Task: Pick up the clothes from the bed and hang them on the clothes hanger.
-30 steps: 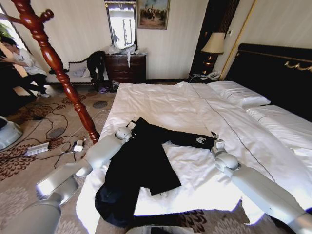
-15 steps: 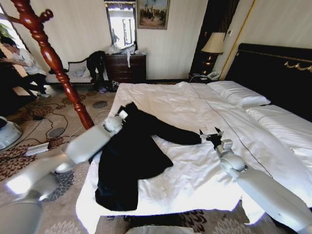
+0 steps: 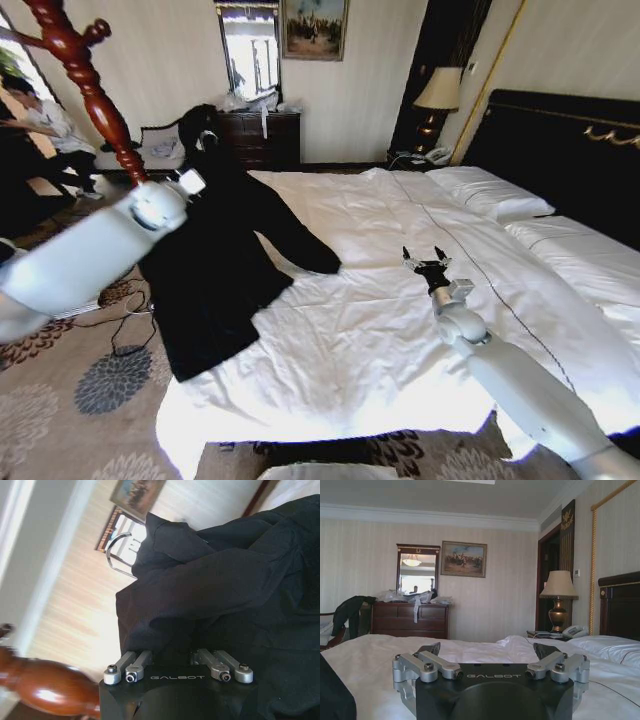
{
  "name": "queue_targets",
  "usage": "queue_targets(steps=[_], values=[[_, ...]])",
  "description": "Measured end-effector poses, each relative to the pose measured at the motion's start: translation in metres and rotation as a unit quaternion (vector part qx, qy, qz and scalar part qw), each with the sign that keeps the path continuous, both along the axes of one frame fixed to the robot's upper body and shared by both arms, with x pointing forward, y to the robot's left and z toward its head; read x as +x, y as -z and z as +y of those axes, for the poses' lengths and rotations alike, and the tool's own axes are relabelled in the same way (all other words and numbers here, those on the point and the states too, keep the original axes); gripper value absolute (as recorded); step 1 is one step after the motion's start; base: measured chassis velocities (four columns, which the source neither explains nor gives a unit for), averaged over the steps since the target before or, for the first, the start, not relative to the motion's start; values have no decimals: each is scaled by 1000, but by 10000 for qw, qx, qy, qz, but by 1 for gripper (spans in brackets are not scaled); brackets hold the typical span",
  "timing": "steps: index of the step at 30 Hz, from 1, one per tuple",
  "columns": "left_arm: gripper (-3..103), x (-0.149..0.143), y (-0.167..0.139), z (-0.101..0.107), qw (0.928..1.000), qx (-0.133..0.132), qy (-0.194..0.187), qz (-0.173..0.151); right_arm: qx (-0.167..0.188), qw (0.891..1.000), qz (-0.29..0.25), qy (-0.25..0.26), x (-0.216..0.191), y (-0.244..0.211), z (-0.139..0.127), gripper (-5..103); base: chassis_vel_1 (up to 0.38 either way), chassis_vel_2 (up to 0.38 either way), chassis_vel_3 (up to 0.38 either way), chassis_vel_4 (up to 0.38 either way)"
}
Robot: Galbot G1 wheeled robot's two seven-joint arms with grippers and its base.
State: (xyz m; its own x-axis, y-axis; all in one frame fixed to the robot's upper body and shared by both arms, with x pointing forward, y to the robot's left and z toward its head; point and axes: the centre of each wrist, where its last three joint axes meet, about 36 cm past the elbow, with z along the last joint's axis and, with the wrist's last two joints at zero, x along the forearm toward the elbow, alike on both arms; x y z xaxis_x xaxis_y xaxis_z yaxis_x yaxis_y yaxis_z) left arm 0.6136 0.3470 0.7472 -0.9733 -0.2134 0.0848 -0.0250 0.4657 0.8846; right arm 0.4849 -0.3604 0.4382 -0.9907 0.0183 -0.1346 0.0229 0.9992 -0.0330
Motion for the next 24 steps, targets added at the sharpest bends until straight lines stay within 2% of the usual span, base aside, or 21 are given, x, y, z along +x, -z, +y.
queue_targets(steps=[1,2,5,8,9,12,14,16,18,19,22,24], values=[[24,0,-9,2,9999,109,-46,-85,5,10000,-2,1,0,1,1,100,0,0,0,0],[24,-2,-41,6,9971,613,-152,-420,52,10000,4,22,-2,6,5,100,0,0,0,0],[24,-8,-54,5,9957,737,-142,-536,51,10000,17,40,-3,9,5,100,0,0,0,0],[24,-15,-66,10,9905,1093,-296,-780,22,10000,28,49,-4,10,5,100,0,0,0,0],[24,-15,-66,10,9905,1093,-296,-780,22,10000,28,49,-4,10,5,100,0,0,0,0],[24,-24,-84,27,9831,1382,-593,-1044,14,10000,32,71,-4,11,3,100,0,0,0,0],[24,-28,-89,34,9810,1435,-693,-1107,12,10000,36,81,-3,11,2,100,0,0,0,0],[24,-39,-97,53,9749,1539,-973,-1279,11,9999,37,102,-2,12,1,100,0,0,0,0],[24,-47,-97,69,9721,1547,-1164,-1326,6,9999,42,100,0,12,1,100,0,0,0,0],[24,-47,-97,69,9721,1547,-1164,-1326,6,9999,42,100,0,12,1,100,0,0,0,0],[24,-51,-92,90,9728,1391,-1365,-1252,11,10000,38,89,3,12,2,100,0,0,0,0],[24,-51,-91,94,9737,1315,-1402,-1222,12,10000,43,87,4,12,3,100,0,0,0,0]])
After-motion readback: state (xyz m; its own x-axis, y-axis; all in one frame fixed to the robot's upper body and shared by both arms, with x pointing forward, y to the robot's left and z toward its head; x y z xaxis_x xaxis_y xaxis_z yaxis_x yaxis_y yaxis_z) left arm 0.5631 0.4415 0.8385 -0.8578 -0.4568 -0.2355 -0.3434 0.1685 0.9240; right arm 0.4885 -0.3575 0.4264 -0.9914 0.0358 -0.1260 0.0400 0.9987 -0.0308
